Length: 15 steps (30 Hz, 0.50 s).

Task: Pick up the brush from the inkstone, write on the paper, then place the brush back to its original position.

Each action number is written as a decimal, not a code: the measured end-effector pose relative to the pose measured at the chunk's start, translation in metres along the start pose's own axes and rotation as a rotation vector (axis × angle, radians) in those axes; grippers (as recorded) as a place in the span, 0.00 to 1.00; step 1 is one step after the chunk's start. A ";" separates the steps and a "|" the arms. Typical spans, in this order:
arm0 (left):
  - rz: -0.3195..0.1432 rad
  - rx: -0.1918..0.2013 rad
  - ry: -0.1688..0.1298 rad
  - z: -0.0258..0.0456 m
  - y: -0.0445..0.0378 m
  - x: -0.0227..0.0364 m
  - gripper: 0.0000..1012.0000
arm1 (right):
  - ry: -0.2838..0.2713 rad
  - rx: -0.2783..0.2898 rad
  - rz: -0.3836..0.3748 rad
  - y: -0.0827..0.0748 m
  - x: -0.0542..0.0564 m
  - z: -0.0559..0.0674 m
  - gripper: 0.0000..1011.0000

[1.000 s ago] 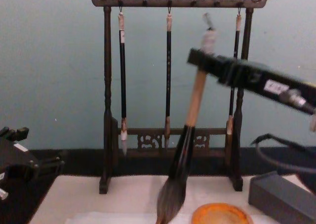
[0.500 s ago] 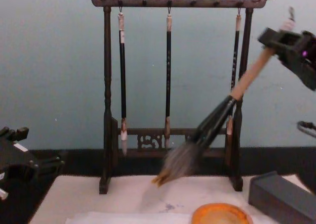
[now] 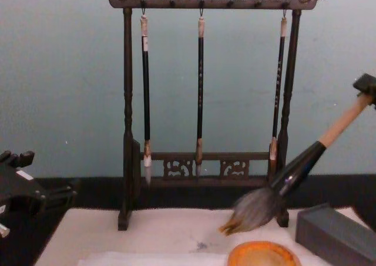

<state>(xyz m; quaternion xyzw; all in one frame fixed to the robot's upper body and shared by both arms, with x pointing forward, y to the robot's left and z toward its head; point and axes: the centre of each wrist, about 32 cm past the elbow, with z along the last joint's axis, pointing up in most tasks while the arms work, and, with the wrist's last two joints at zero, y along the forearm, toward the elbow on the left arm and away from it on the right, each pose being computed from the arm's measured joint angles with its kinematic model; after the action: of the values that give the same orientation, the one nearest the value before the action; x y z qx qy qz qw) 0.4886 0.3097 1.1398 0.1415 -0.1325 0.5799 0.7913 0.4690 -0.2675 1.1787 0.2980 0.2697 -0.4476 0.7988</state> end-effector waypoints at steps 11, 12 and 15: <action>0.000 0.000 0.000 0.0000 0.0000 0.0000 1.00 | 0.002 0.004 0.000 -0.001 0.003 0.003 0.16; 0.000 0.000 0.000 0.0000 0.0000 0.0000 1.00 | 0.002 0.004 -0.001 -0.001 0.003 0.003 0.16; 0.000 0.000 0.000 0.0000 0.0000 0.0000 1.00 | 0.003 0.004 -0.001 -0.001 0.003 0.003 0.16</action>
<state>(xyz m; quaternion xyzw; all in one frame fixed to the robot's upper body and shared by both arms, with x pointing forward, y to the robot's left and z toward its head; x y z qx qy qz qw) 0.4886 0.3097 1.1398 0.1415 -0.1325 0.5799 0.7913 0.4696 -0.2716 1.1784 0.2999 0.2701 -0.4481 0.7977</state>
